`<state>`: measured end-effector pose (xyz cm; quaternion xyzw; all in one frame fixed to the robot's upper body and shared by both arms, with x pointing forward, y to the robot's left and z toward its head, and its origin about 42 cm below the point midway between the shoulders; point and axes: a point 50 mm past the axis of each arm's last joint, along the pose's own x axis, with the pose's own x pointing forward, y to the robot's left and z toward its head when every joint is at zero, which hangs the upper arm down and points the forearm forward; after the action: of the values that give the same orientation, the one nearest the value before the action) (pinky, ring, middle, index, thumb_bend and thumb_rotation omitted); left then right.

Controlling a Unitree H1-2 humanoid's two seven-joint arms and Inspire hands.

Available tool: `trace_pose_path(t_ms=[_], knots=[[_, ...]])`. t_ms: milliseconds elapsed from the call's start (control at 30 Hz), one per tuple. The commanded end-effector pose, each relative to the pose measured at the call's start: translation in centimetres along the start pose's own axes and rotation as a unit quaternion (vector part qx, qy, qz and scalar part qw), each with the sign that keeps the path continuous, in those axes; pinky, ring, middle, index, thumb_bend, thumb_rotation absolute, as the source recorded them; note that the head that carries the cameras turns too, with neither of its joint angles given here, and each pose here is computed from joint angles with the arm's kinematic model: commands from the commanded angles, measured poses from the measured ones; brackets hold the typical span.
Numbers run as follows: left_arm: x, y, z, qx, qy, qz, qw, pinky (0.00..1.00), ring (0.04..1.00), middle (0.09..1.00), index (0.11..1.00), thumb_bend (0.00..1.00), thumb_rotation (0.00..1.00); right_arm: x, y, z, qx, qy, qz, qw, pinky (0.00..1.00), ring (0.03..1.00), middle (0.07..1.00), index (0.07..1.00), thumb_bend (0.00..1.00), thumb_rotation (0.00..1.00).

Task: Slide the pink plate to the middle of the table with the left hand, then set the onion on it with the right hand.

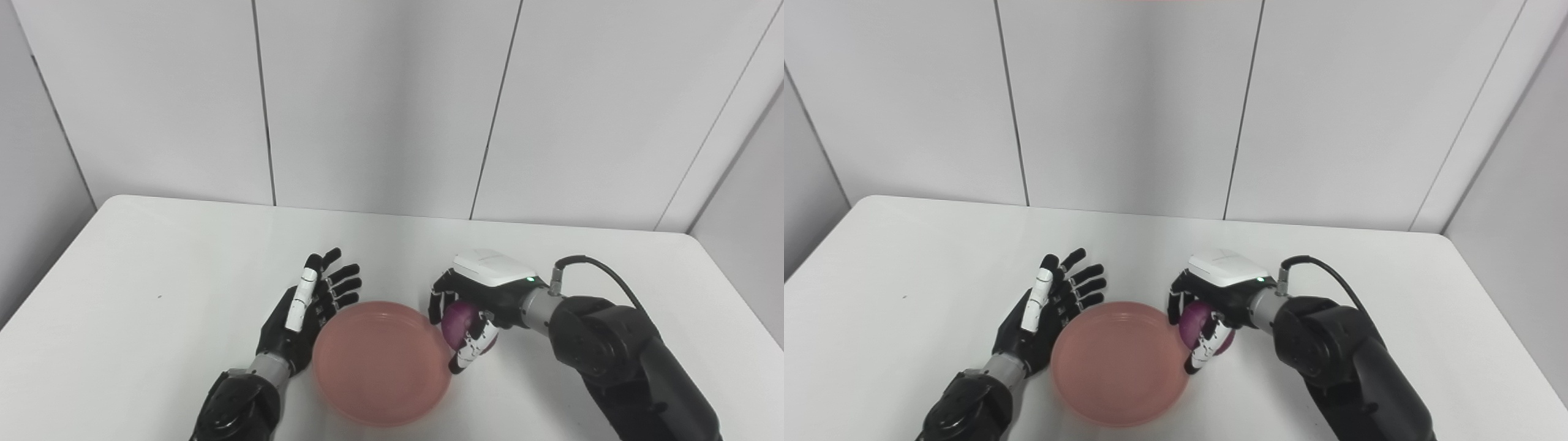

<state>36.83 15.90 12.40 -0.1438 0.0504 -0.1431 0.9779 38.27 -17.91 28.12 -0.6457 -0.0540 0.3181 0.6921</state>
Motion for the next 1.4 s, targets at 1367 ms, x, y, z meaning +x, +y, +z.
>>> trace_pose_path(t_ms=[1367], knots=[[-0.7, -0.8, -2.4, -0.017, 0.043, 0.008, 0.999, 0.77, 0.808, 0.822, 0.911, 0.77, 0.9, 6.4, 0.1, 5.7, -0.029, -0.081, -0.004, 0.996, 0.29, 0.396, 0.475, 0.527, 0.51, 0.0]])
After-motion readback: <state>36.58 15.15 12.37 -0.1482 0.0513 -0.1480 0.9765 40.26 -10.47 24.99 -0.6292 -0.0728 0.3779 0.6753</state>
